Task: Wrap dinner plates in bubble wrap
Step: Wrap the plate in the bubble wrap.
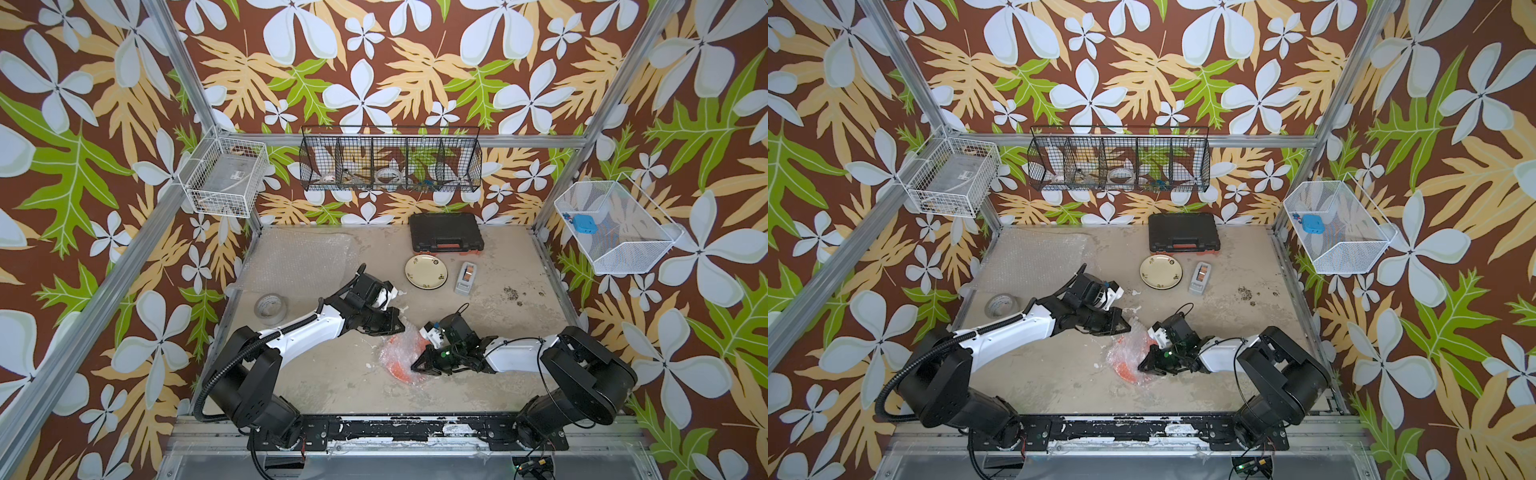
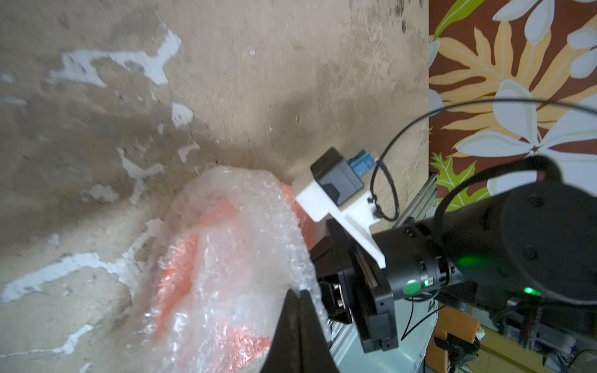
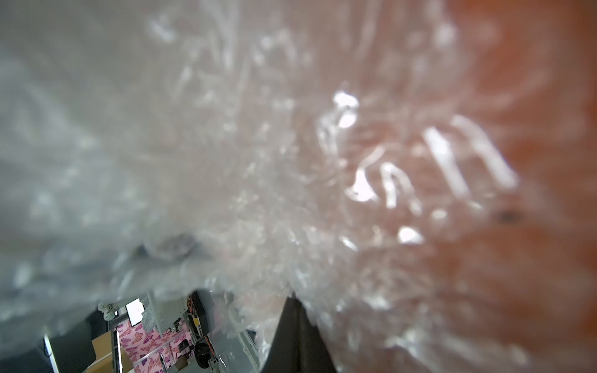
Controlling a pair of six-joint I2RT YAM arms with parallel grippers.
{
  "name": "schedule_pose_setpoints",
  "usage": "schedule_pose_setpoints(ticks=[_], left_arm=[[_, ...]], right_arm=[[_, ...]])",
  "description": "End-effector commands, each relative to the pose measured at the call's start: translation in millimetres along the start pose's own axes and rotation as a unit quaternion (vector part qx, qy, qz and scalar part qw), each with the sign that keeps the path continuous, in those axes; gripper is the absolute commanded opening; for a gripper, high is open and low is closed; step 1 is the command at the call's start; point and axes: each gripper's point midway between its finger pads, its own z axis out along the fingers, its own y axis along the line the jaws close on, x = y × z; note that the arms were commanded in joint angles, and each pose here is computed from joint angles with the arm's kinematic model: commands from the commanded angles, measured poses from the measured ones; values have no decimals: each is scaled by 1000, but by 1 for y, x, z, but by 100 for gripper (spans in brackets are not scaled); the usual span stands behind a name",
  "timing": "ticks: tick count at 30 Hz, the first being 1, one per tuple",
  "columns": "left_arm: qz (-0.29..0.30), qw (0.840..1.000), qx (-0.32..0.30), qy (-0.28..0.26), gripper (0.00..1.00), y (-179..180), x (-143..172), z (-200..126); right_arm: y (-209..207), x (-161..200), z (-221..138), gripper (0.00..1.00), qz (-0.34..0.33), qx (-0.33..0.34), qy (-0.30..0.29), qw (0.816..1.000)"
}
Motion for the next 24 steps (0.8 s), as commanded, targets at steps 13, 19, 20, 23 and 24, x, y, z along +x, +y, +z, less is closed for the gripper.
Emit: schedule_pose_setpoints(ticks=[13, 19, 20, 23, 24], left_arm=[[-100, 991, 43, 79, 0, 33, 94, 72], [-109, 987, -65, 95, 0, 85, 115, 76], [-110, 986, -76, 98, 0, 91, 118, 75], [-112, 984, -94, 104, 0, 102, 124, 76], [-112, 984, -95, 105, 0, 102, 124, 76]], right_arm=[[-16, -2, 0, 0, 18, 38, -14, 999], [-17, -13, -26, 7, -7, 103, -49, 993], [-15, -16, -33, 10, -13, 114, -59, 992], [0, -25, -53, 14, -26, 120, -85, 989], [7, -27, -58, 15, -32, 116, -89, 989]])
